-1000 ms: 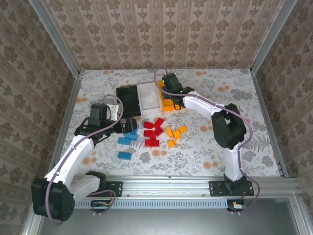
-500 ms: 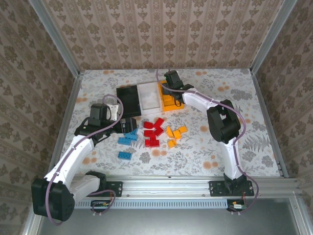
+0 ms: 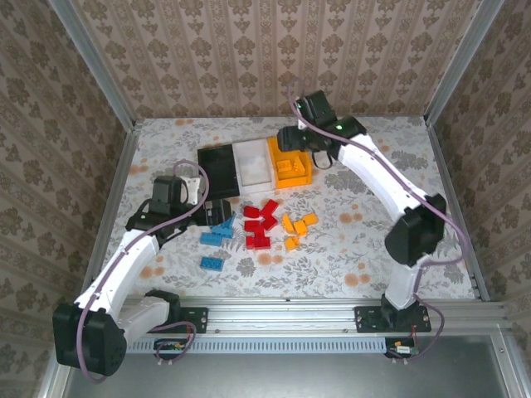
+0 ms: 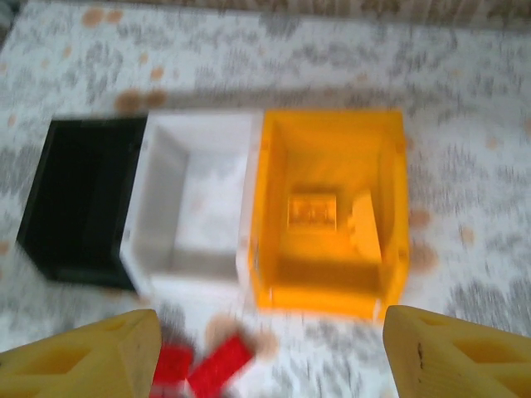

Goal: Sort the legos into containers by color

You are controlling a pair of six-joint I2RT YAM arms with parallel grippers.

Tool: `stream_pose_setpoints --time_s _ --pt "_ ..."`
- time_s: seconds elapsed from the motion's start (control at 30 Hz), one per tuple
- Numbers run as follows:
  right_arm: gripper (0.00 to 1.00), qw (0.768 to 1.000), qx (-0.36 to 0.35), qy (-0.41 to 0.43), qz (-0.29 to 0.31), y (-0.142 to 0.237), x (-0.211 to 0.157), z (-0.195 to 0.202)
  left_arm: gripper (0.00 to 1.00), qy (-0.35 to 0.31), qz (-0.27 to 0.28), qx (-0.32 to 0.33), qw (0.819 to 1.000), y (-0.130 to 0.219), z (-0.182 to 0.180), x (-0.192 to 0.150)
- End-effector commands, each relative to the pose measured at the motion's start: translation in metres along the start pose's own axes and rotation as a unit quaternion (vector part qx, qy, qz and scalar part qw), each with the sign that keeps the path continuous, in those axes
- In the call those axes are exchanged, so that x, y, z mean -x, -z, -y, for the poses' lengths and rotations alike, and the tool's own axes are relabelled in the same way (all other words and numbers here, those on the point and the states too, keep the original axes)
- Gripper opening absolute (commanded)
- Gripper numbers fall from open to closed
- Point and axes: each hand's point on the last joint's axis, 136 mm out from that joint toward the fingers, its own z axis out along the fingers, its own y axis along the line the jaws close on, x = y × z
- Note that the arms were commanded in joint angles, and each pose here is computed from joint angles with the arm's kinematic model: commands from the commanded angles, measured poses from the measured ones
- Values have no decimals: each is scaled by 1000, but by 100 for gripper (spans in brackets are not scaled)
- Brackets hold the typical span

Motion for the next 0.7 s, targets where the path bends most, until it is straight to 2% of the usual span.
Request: stream_pose_setpoints --time_s 0.0,0.13,0.33,0.53,0.67 --pt "74 992 -2 -5 -130 9 -83 8 100 3 -11 5 1000 -1 -1 -8" --pt "75 981 -15 10 -192 6 -142 12 100 2 -16 7 1000 -2 -1 -10" --pt "76 965 -11 8 -261 -20 -217 4 100 -1 -20 10 1000 -2 -1 -11" --pt "76 956 -14 33 -292 -42 -259 -20 100 -2 -26 12 1000 -4 -1 -14" --pt "74 954 -9 29 -299 -56 -271 -28 100 -5 -31 14 999 -5 0 -17"
